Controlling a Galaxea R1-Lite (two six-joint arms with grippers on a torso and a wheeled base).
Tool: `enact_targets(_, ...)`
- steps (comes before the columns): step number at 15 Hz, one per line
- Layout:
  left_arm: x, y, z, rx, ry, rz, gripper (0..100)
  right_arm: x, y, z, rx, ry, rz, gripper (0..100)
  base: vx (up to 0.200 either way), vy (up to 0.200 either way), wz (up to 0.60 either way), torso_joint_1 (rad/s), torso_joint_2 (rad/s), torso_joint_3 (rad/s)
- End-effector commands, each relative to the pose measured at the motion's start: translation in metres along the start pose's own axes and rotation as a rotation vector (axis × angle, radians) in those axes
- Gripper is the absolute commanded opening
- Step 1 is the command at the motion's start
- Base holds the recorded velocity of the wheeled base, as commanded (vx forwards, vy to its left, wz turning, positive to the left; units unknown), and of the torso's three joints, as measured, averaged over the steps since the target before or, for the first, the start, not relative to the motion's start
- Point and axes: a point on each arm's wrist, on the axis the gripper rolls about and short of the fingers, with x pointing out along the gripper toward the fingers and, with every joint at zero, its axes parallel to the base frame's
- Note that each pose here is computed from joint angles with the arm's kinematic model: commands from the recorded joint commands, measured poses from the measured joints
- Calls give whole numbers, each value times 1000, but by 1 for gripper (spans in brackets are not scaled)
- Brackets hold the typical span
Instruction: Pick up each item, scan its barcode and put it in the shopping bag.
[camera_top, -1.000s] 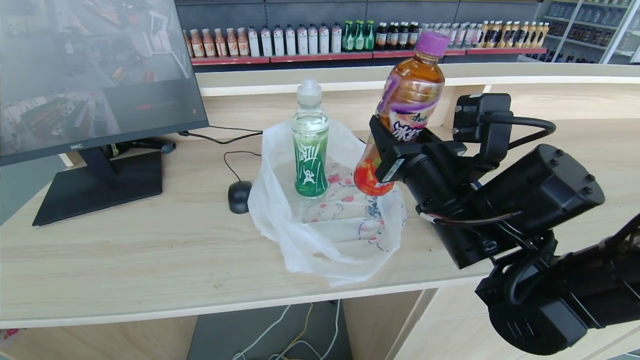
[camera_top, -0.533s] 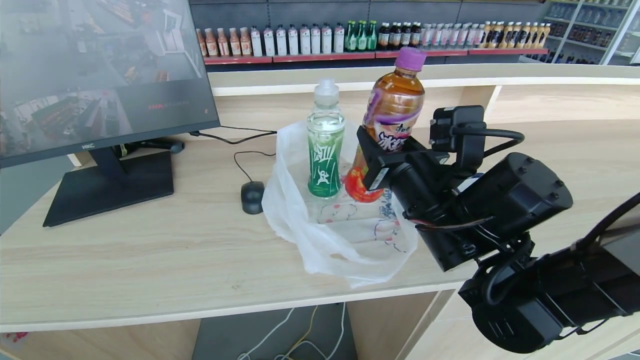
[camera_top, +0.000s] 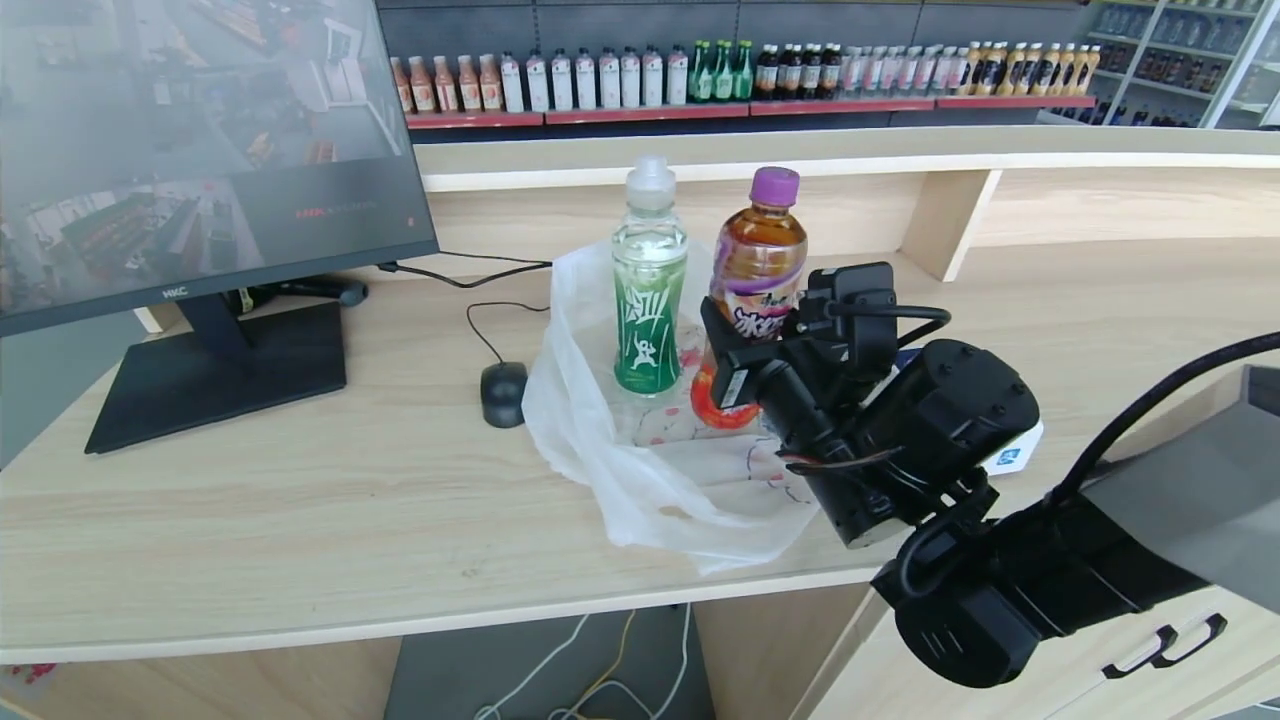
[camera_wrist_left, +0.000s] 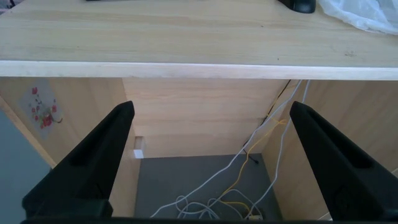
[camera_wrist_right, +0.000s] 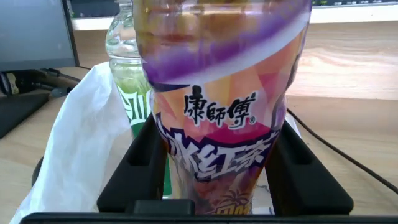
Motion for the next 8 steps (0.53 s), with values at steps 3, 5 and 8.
enact_targets(3, 0, 0, 0, 0, -1, 2, 100, 2, -3, -15, -26, 31, -8, 0, 0, 0, 0, 0, 0, 0)
enact_targets(5, 0, 0, 0, 0, -1, 0, 100, 2, -2, -19, -36, 39, -7, 0, 0, 0, 0, 0, 0, 0)
enact_targets(8, 0, 0, 0, 0, -1, 0, 100, 2, -2, -22, -43, 46, -6, 0, 0, 0, 0, 0, 0, 0)
